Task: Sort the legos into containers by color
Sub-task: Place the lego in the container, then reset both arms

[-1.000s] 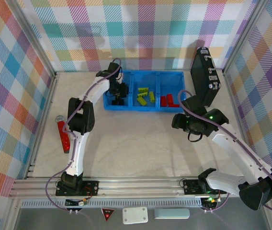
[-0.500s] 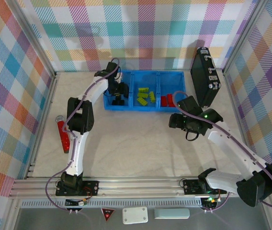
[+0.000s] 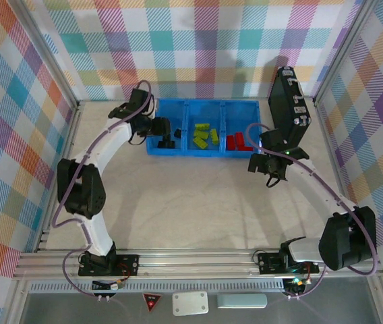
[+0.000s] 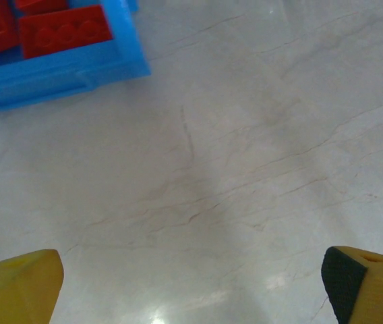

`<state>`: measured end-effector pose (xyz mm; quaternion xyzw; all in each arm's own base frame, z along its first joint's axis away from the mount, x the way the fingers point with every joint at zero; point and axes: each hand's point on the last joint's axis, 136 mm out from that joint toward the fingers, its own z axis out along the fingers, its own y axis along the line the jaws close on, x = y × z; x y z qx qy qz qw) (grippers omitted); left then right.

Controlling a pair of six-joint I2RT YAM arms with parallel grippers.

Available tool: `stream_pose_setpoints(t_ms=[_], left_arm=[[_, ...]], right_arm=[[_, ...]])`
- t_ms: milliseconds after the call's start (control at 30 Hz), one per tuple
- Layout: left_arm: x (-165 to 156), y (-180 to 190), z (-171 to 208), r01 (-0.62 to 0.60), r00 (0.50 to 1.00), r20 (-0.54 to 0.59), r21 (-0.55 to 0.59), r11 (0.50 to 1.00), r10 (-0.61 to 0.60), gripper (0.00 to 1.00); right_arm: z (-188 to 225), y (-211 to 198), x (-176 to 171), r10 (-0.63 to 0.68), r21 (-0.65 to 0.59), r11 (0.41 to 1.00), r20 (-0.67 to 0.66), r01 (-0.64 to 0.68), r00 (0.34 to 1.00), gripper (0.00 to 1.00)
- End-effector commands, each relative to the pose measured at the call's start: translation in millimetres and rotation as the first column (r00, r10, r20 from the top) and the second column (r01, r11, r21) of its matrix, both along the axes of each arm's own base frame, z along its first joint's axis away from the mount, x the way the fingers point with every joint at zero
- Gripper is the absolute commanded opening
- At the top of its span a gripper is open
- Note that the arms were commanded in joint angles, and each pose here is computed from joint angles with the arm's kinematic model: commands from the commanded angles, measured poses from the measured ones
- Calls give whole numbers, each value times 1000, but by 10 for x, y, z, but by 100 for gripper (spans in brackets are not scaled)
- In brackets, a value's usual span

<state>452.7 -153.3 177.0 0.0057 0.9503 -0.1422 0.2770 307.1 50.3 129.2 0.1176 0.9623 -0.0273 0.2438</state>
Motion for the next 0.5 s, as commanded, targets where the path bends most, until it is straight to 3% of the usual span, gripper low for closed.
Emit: stream_pose_setpoints(t_ms=[0,167,467], left_arm=[[-174,291,-43,-72,997,31,83,994,69,70],[-492,666,-214,-189,981,78,168,967,178,100],[-788,1323,-484,-395,914,234,337,855,330,100]], right_arm=[[-51,-119,147,16,-62,998,62,-12,998,99],[-119,-368,237,-28,-190,980,140,55,990,99],[-200,-453,473,59,-286,957,354,48,933,99]])
